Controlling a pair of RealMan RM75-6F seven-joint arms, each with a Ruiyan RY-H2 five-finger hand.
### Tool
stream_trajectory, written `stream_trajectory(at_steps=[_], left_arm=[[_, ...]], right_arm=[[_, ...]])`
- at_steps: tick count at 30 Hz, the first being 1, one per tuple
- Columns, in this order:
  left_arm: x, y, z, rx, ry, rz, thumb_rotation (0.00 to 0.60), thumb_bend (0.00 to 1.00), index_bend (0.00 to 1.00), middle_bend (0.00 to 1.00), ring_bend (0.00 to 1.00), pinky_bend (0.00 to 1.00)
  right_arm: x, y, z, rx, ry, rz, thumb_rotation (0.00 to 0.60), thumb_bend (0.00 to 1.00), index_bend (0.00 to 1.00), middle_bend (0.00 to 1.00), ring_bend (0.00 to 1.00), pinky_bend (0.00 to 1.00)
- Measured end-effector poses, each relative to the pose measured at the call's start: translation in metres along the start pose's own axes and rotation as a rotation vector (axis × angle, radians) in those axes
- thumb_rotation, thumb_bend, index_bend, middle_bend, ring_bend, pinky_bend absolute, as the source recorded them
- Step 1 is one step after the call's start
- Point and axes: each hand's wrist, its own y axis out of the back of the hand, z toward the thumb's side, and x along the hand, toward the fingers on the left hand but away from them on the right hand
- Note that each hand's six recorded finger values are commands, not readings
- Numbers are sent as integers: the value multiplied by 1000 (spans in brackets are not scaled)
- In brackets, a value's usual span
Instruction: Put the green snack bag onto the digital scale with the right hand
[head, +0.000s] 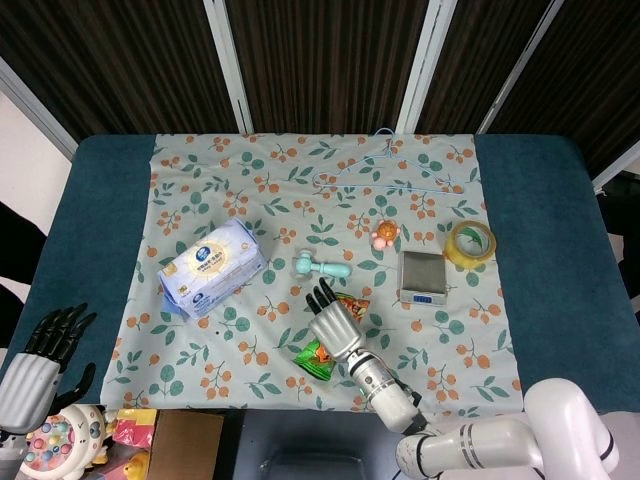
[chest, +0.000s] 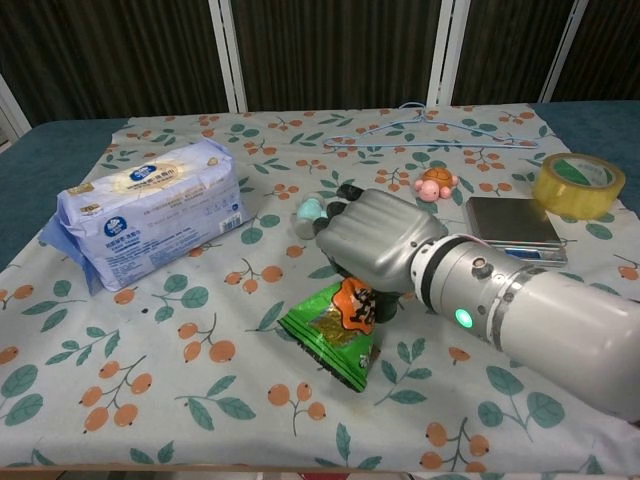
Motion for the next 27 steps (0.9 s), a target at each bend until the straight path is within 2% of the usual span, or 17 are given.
stream_trajectory(at_steps=[6, 13, 22, 27], left_arm=[[0, 0, 0, -1, 0, -1, 600, 482, 0, 0, 5, 97], [0, 0, 1, -4, -4, 3, 600, 483, 0, 0, 5, 97], [4, -8, 3, 9, -6, -20, 600, 483, 0, 0, 5, 97], [6, -15, 3, 17, -2, -39, 600, 482, 0, 0, 5, 97]], right_arm=[[7, 6, -35, -5, -68, -27, 600, 334, 991, 264, 169, 164], [20, -4, -116, 2, -229, -1, 600, 333, 989, 273, 168, 164], [12, -48, -202, -218, -420, 86, 600, 333, 920, 273, 168, 164], [4, -63, -224, -308, -453, 86, 600, 333, 852, 273, 169, 164]])
